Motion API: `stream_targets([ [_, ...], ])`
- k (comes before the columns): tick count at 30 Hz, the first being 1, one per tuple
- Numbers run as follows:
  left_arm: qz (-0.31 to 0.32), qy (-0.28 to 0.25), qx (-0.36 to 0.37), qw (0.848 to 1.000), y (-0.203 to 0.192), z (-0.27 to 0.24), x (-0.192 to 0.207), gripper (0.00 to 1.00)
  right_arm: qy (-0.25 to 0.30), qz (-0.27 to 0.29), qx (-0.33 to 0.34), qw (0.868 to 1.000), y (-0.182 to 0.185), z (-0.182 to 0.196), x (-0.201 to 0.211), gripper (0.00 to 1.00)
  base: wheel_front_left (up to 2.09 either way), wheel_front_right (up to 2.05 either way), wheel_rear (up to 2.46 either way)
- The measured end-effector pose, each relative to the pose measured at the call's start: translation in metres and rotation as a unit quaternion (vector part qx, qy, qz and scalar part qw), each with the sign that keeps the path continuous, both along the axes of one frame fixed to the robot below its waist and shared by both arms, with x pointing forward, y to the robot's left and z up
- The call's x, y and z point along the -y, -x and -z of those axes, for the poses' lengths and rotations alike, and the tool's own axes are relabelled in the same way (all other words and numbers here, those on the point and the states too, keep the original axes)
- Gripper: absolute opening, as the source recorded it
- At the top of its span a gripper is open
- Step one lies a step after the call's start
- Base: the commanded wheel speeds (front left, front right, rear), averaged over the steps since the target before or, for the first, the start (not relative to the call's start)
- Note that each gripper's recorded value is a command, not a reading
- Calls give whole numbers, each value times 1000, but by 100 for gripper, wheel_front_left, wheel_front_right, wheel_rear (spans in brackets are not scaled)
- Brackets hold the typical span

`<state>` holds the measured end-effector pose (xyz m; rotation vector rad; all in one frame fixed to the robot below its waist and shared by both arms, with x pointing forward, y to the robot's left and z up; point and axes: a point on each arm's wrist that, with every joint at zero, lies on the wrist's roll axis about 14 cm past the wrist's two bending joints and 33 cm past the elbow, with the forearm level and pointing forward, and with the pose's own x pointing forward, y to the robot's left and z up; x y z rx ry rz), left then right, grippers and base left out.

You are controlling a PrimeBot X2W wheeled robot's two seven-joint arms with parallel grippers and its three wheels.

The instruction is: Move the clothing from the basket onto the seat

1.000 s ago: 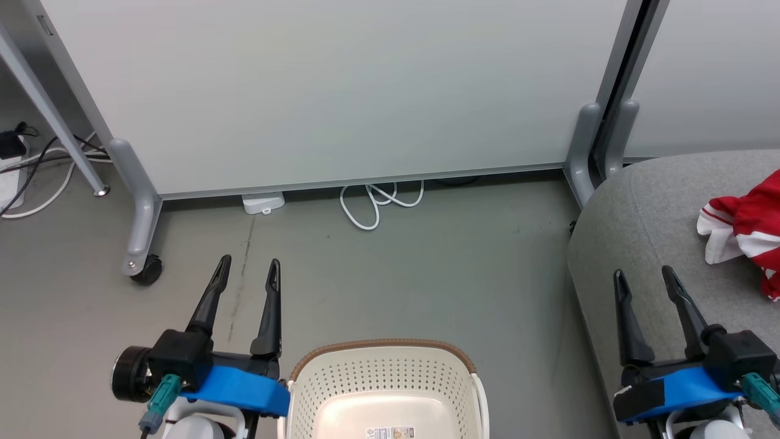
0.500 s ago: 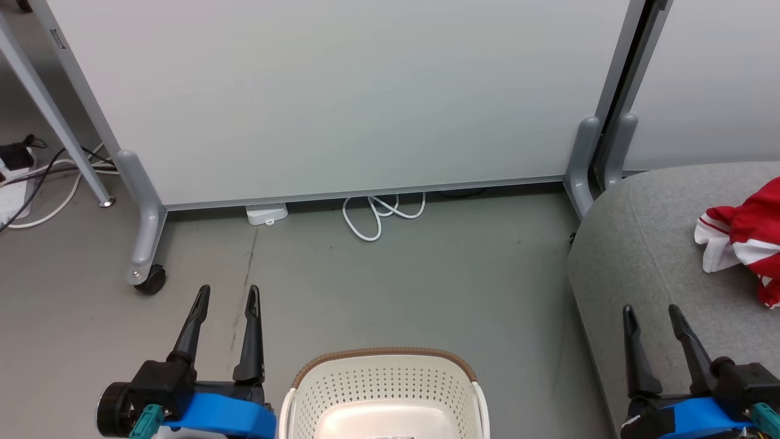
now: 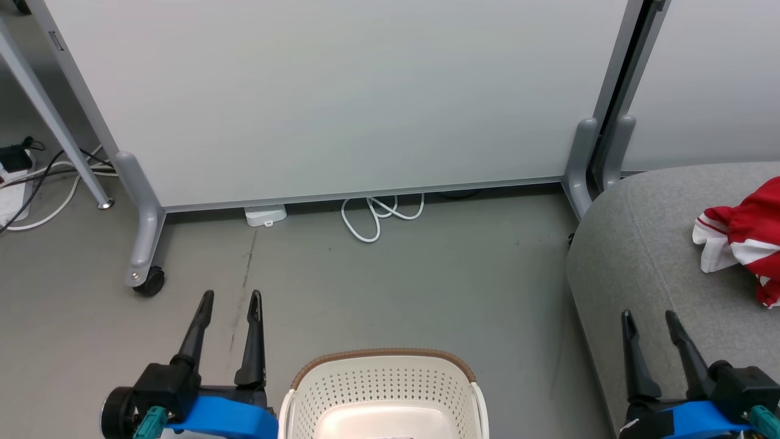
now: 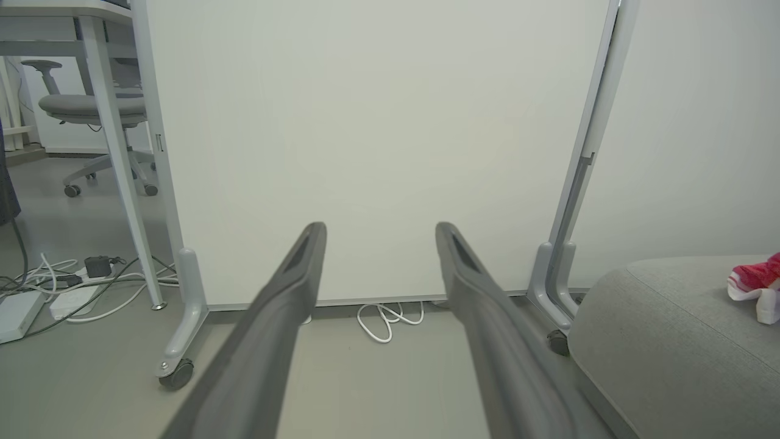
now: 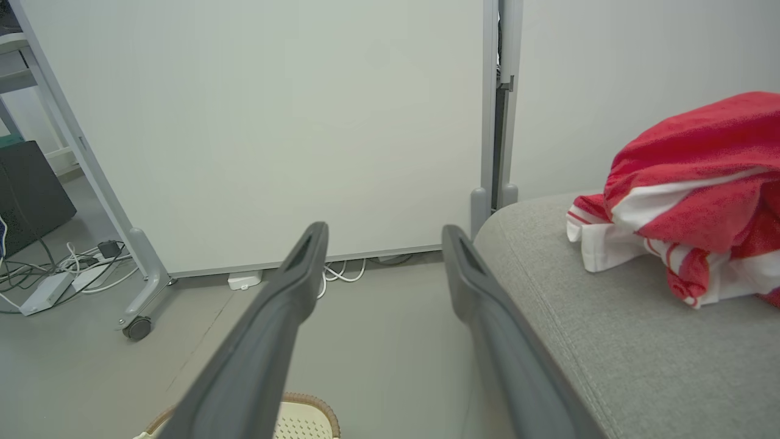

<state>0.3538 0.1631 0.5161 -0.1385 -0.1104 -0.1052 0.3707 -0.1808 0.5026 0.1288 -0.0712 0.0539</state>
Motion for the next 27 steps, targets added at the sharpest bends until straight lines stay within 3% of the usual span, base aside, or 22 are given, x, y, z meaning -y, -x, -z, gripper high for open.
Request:
stream_targets([
  [1,0,0,-5,1000,1,3,0,0,0,0,-5,1000,1,3,0,0,0,0,0],
  [7,-4,5,-54,999,13,34,-1,0,-7,2,-42,999,6,25,-1,0,0,0,0],
  [27,-38,181,-87,979,8,40,-18,0,-183,34,-71,980,5,31,10,0,0,0,0],
])
